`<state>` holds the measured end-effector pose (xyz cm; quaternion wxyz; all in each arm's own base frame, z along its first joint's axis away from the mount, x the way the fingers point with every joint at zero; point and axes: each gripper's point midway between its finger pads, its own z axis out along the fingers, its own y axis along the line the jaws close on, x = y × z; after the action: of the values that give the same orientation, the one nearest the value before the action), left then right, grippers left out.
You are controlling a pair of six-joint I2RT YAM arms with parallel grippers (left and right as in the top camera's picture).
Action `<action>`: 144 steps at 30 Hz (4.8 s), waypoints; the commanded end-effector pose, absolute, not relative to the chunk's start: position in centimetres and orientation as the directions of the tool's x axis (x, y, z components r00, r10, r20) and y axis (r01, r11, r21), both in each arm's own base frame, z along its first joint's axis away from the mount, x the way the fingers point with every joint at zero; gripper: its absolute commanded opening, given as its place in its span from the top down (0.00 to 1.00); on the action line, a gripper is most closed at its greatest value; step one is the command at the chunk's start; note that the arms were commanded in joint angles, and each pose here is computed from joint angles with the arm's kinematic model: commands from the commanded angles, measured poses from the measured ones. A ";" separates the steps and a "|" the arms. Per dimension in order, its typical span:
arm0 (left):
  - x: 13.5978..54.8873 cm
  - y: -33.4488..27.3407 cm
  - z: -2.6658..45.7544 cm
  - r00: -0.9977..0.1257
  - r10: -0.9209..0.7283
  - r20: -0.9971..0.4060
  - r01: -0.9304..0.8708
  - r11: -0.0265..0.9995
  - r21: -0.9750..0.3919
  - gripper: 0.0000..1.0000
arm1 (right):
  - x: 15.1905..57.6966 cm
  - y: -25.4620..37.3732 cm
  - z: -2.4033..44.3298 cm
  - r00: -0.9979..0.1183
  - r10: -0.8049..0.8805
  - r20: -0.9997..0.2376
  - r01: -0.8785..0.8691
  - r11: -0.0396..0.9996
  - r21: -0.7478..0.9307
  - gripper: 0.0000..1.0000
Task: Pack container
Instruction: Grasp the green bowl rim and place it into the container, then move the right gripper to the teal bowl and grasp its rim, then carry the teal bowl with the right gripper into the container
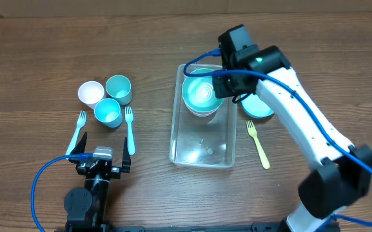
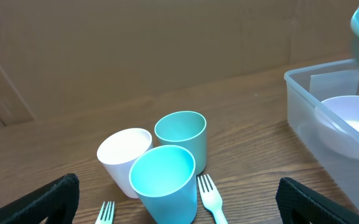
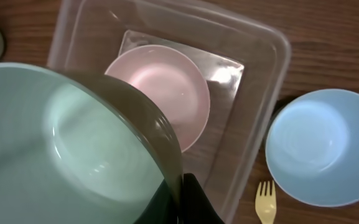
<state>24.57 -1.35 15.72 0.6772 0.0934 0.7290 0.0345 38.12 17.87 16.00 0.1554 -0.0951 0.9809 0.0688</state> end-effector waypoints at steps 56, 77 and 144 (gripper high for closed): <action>24.5 -1.5 15.8 -0.056 0.193 -0.980 0.097 0.977 0.187 0.00 | 39.0 0.3 17.5 -0.896 0.345 -0.280 0.346 0.937 0.046 0.42; 24.5 -1.5 15.8 -0.056 0.193 -0.980 0.097 0.977 0.187 0.00 | 37.0 0.2 2.9 -0.889 0.416 -0.193 0.382 0.904 0.192 0.42; 24.5 -1.5 15.8 -0.056 0.193 -0.980 0.097 0.977 0.187 0.00 | 39.3 18.5 13.6 -0.944 -0.049 -0.326 -0.097 0.986 0.132 0.93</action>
<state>24.58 -1.35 15.72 0.6774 0.0934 0.7289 0.0345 38.43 18.19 12.57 0.1402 -0.0408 0.9869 0.0688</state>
